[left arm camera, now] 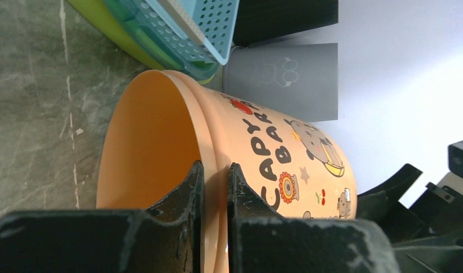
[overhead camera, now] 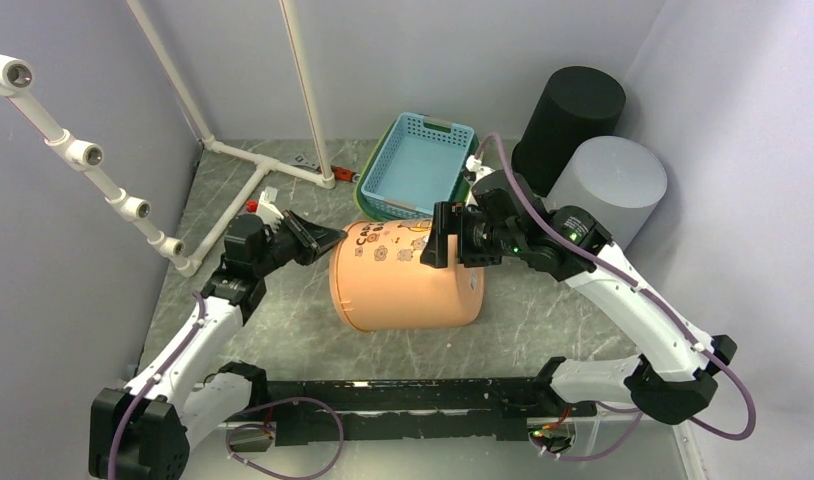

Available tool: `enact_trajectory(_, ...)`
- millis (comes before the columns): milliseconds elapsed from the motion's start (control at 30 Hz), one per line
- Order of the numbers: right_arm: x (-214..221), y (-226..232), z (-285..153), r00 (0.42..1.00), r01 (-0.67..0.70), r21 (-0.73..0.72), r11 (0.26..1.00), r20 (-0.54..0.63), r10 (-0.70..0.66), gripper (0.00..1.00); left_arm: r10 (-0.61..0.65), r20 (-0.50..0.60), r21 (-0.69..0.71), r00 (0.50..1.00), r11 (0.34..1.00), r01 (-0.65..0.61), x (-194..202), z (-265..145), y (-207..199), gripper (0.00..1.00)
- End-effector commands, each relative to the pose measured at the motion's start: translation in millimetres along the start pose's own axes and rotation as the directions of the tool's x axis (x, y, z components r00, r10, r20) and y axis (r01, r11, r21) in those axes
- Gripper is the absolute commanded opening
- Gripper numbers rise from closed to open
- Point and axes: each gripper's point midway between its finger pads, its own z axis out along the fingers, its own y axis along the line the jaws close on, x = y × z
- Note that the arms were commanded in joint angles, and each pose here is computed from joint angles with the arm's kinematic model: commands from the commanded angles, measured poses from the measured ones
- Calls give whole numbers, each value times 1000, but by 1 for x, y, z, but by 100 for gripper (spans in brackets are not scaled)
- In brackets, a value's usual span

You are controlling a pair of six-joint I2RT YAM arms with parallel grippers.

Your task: Turn the large container upside down

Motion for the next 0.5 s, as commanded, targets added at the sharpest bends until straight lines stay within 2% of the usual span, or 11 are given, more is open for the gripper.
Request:
enact_trajectory(0, -51, 89, -10, 989, 32, -329, 944, 147, 18, 82, 55, -156, 135, 986, 990, -34, 41, -1, -22, 3)
enact_trajectory(467, -47, 93, 13, 993, 85, -212, 974, 98, -65, 81, 42, -111, 70, 993, 997, -34, 43, 5, 11, 3)
